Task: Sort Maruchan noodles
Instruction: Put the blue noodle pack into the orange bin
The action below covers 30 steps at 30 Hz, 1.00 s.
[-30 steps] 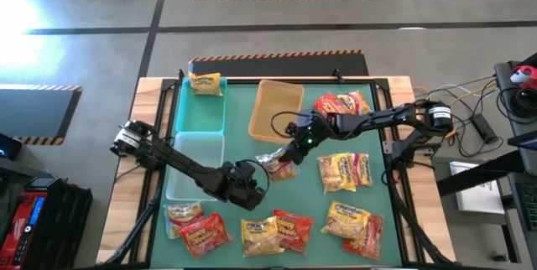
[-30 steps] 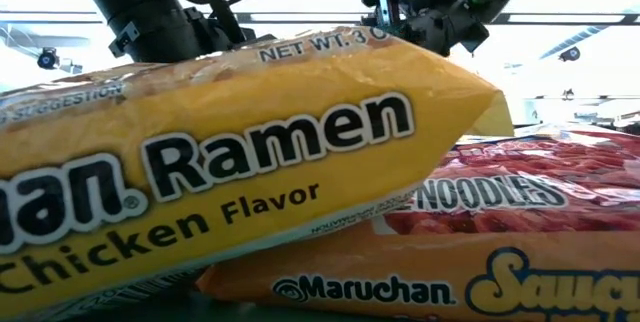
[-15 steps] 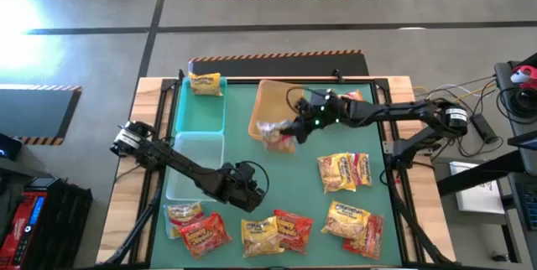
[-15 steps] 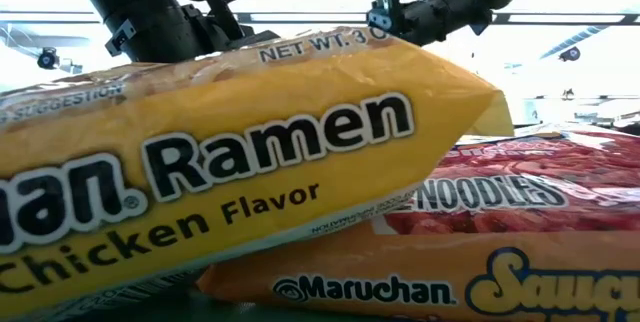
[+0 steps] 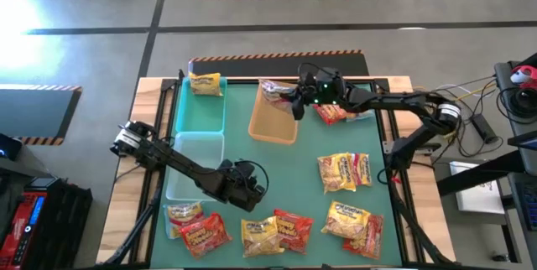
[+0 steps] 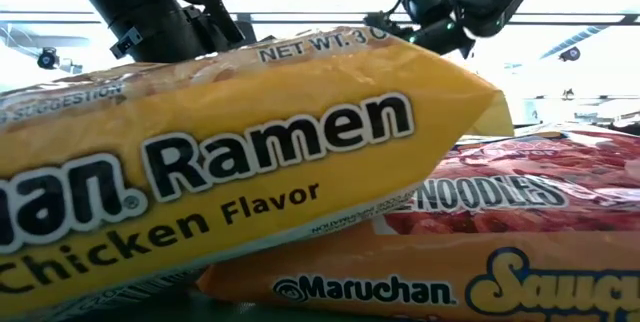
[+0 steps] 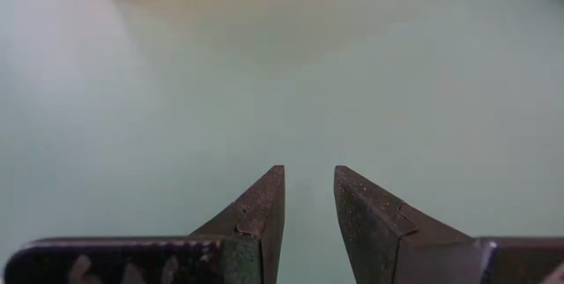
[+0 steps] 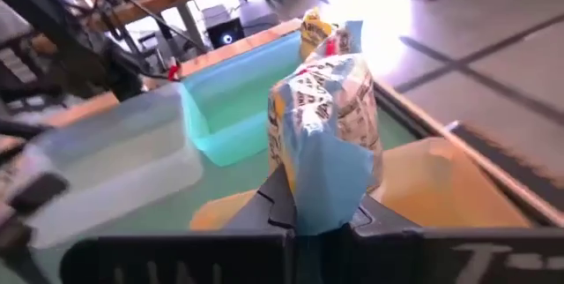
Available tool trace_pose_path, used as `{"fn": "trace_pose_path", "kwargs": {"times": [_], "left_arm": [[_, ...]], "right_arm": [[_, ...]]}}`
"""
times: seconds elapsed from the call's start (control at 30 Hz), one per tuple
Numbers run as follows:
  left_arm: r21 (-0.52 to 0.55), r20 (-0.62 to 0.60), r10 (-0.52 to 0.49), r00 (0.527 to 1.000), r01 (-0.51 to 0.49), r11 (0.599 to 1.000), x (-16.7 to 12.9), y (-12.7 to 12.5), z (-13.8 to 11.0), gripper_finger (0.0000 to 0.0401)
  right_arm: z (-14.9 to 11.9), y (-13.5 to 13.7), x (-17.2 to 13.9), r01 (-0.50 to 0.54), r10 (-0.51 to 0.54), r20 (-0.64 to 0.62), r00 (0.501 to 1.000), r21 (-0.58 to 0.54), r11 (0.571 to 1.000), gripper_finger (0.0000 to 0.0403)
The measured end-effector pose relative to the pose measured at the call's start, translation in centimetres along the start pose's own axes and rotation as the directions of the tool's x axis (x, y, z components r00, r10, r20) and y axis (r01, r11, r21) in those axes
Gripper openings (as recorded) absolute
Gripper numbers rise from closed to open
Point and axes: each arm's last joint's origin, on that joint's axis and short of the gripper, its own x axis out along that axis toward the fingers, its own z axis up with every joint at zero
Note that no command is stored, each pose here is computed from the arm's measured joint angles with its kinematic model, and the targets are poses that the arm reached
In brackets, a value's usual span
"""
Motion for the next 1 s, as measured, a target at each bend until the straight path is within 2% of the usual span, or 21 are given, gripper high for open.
{"fn": "trace_pose_path", "kwargs": {"times": [0.23,0.47,0.73,0.87,1.0], "left_arm": [[-0.017,0.018,0.028,0.999,-0.028,0.999,0.0,0.3,0.0,0.0084],[-0.022,0.018,0.031,0.999,-0.03,0.999,0.0,0.3,0.0,0.0084],[-0.043,0.011,0.054,0.998,-0.053,0.998,0.0,0.6,-0.1,0.0084],[-0.044,0.011,0.057,0.998,-0.057,0.997,0.0,0.6,0.0,0.0084],[-0.046,0.01,0.059,0.998,-0.058,0.997,0.0,0.6,0.0,0.0084]], "right_arm": [[-2.7,-2.5,2.5,0.08,-0.088,-0.064,0.994,-0.118,0.99,0.0008],[-3.4,-4.9,4.4,0.13,-0.139,-0.078,0.987,-0.109,0.985,0.0008],[-4.2,-6.5,5.8,0.155,-0.165,-0.105,0.981,-0.096,0.983,0.0008],[-4.4,-7.0,5.9,0.217,-0.227,-0.176,0.958,-0.07,0.974,0.0009],[-4.4,-7.3,5.8,0.232,-0.238,-0.266,0.934,-0.053,0.971,0.0011]]}}
